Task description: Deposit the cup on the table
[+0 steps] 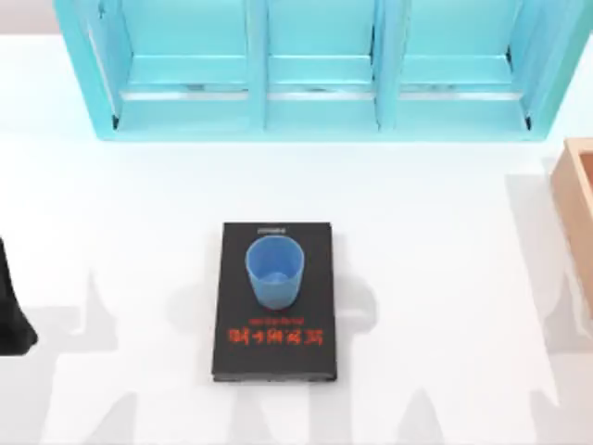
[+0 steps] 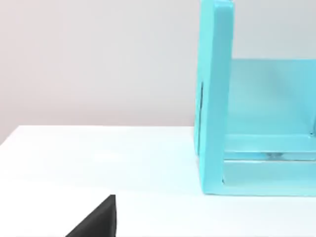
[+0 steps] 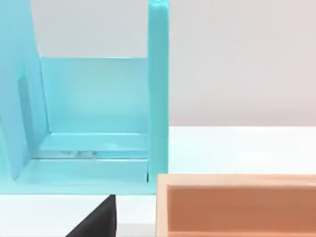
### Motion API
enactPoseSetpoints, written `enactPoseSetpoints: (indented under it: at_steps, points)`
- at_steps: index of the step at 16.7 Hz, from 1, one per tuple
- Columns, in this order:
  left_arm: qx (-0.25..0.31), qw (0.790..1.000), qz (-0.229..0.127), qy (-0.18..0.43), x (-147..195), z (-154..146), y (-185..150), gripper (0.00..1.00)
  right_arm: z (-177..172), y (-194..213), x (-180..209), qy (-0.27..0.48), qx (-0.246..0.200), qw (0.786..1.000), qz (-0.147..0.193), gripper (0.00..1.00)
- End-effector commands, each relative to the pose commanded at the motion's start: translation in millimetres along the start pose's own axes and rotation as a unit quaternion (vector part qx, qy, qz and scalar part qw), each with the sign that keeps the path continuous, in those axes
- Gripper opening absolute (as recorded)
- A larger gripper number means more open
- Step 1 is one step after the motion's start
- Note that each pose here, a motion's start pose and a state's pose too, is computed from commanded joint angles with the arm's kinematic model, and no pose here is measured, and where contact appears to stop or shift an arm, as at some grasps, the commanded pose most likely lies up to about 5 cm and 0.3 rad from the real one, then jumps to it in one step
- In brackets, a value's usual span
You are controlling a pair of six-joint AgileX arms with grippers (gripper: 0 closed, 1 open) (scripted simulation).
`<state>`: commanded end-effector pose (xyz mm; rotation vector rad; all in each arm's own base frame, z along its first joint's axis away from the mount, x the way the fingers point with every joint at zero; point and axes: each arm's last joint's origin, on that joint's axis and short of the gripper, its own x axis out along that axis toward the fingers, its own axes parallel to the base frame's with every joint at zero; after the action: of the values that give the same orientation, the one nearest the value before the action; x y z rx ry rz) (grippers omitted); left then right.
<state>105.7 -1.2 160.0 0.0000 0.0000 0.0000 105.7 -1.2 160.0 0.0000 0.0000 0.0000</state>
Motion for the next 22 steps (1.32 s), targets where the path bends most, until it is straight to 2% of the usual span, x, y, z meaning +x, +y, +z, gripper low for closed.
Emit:
enactPoseSetpoints:
  at_steps: [3, 5, 8, 10, 15, 18, 22]
  points:
    - [0.0, 1.0, 0.0, 0.0, 0.0, 0.0, 0.0, 1.0, -0.6, 0.2, 0.4, 0.008, 0.002, 1.0, 0.0, 1.0]
    - [0.0, 1.0, 0.0, 0.0, 0.0, 0.0, 0.0, 1.0, -2.8, 1.5, 2.0, 0.045, 0.009, 0.999, 0.003, 1.0]
    - [0.0, 1.0, 0.0, 0.0, 0.0, 0.0, 0.0, 1.0, -1.7, 6.6, 6.2, 0.147, 0.029, 0.989, 0.014, 1.0]
    - [0.0, 1.0, 0.0, 0.0, 0.0, 0.0, 0.0, 1.0, 6.6, 12.3, 11.1, 0.225, 0.04, 0.973, 0.022, 1.0]
    - [0.0, 1.0, 0.0, 0.0, 0.0, 0.0, 0.0, 1.0, 64.0, 41.2, 44.8, 0.377, 0.053, 0.924, 0.038, 1.0]
    - [0.0, 1.0, 0.0, 0.0, 0.0, 0.0, 0.0, 1.0, 112.7, 75.6, 81.0, 0.422, 0.055, 0.904, 0.046, 1.0]
    - [0.0, 1.0, 0.0, 0.0, 0.0, 0.0, 0.0, 1.0, 167.7, 144.4, 132.3, 0.453, 0.062, 0.888, 0.056, 1.0]
